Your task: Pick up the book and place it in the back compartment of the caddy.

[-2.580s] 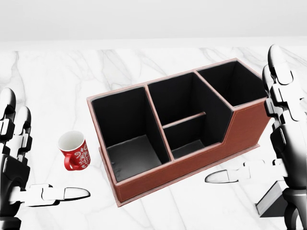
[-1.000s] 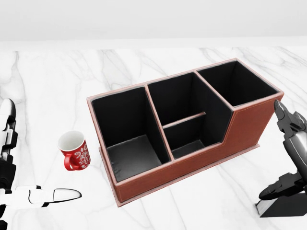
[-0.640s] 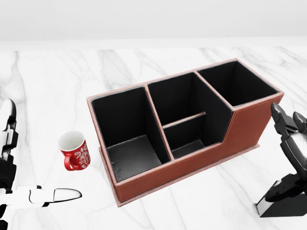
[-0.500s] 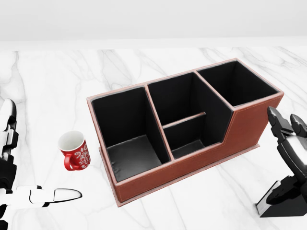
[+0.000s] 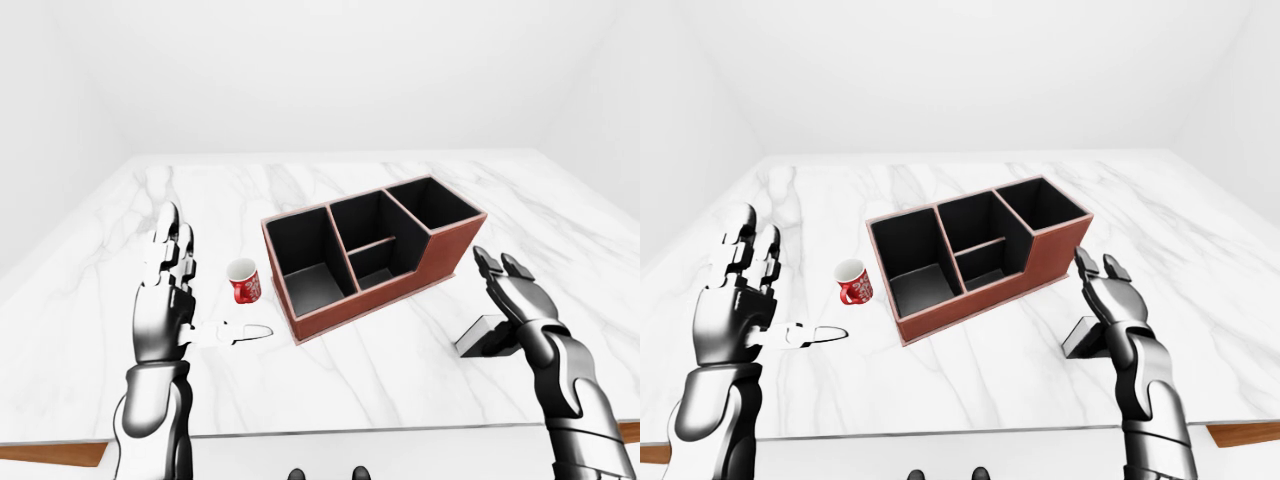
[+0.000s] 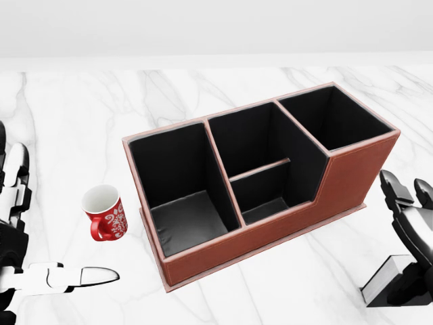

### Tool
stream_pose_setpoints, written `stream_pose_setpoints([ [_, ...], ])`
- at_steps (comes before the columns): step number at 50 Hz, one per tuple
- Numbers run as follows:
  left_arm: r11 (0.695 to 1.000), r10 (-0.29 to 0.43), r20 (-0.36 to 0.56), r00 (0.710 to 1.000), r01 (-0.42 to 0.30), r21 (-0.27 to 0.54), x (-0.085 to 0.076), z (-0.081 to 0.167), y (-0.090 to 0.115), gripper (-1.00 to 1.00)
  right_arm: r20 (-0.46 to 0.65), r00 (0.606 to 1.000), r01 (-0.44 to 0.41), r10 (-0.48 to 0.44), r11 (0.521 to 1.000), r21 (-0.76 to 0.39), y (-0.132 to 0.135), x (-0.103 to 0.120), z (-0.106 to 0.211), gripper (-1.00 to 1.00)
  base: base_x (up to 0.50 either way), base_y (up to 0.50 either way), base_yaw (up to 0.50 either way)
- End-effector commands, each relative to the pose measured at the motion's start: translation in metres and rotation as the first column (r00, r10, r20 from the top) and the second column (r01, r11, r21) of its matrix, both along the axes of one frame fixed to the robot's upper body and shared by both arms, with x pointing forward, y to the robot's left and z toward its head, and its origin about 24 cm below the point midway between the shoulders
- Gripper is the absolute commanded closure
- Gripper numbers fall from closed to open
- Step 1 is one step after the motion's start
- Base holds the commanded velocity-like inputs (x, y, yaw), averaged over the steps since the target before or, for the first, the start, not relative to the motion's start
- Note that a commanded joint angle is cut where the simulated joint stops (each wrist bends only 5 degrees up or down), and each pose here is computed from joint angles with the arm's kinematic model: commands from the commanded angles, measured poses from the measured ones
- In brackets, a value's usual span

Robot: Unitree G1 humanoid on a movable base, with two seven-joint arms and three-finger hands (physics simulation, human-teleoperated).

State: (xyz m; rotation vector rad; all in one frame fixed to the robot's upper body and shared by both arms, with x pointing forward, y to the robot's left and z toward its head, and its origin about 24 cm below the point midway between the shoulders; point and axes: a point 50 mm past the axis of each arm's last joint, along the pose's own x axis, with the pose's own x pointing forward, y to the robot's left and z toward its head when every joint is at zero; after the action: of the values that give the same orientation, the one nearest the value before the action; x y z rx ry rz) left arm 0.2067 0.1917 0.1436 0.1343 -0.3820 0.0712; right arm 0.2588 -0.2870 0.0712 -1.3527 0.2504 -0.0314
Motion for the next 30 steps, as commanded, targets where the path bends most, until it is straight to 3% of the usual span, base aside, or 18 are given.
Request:
stream_pose_setpoints([
  [1, 1.000, -0.001, -0.006, 1.000, 0.001, 0.002, 0.001, -0.001, -0.001, -1.00, -0.025, 1.000, 0.018, -0.018, 0.999, -0.030, -0.006, -0.003, -0.003, -1.00, 0.00, 0.00, 0.00],
  [30, 1.000, 0.000, -0.011, 1.000, 0.000, 0.005, 0.001, -0.002, -0.001, -1.00, -0.098, 0.991, 0.080, -0.089, 0.992, -0.094, -0.029, -0.009, -0.020, -1.00, 0.00, 0.00, 0.00],
])
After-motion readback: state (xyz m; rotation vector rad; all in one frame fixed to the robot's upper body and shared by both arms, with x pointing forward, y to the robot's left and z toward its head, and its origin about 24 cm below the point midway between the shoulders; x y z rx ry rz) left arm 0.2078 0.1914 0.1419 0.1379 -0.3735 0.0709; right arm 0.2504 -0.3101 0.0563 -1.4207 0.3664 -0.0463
